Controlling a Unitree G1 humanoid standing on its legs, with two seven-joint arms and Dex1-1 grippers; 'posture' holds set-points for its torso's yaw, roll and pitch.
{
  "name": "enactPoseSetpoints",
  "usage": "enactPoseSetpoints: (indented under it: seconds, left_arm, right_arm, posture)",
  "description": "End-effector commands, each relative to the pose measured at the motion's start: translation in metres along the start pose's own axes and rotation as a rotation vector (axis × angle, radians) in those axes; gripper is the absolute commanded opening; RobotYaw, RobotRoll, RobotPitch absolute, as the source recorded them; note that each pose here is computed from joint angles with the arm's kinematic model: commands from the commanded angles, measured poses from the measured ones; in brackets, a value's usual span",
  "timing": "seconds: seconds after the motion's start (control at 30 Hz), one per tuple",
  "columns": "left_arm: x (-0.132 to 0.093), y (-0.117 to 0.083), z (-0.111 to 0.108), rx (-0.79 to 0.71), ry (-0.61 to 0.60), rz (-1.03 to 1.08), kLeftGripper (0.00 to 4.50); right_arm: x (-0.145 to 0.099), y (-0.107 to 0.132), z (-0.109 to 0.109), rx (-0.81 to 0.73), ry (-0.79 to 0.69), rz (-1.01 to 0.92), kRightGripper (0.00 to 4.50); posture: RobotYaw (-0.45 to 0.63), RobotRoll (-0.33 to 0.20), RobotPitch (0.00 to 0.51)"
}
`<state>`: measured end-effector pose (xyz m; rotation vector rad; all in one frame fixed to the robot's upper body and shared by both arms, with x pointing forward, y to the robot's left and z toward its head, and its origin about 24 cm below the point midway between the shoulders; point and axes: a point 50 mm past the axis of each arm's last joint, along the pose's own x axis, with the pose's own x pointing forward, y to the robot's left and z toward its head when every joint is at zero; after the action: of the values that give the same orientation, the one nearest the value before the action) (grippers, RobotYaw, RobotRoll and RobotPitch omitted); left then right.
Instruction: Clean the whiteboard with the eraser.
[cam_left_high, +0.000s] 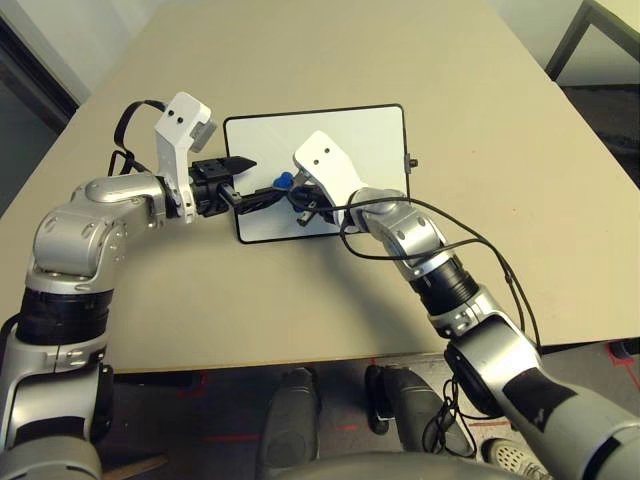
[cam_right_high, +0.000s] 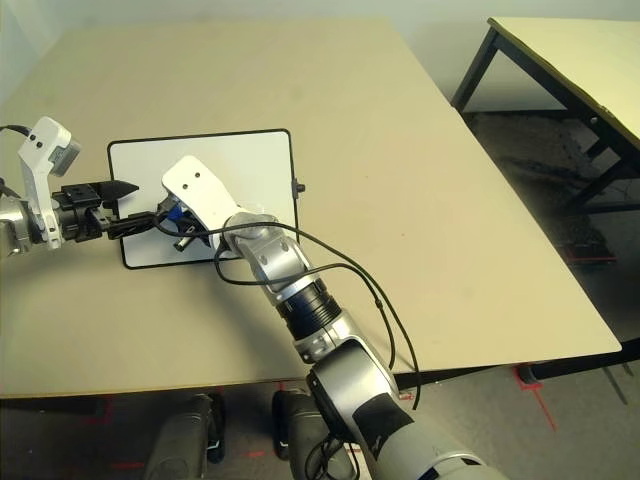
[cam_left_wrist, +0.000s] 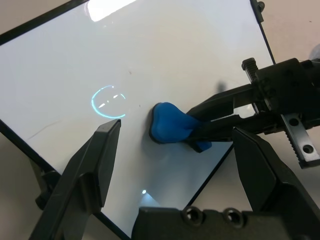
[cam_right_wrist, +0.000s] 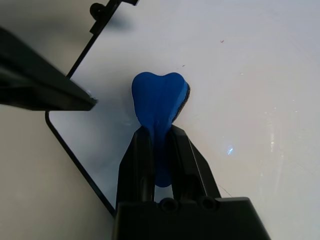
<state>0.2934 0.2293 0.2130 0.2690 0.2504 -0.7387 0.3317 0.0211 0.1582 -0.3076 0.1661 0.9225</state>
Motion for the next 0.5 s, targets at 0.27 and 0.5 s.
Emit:
enactPoseSetpoints:
  seconds: [0.27,0.5]
  left_arm:
    - [0.004,-0.004,-0.001,0.001,0.015,-0.031,4.50]
    - [0.004,-0.003,-0.001,0.003,0.018,-0.034,4.50]
  right_arm:
    - [-0.011,-0.069,0.015,0.070,-0.039,-0.335,0.30]
    - [-0.022,-0.085,0.002,0.090,0.019,-0.421,0.29]
  posture:
    - [0.12,0.000,0.169]
    - [0.12,0.000,0.171]
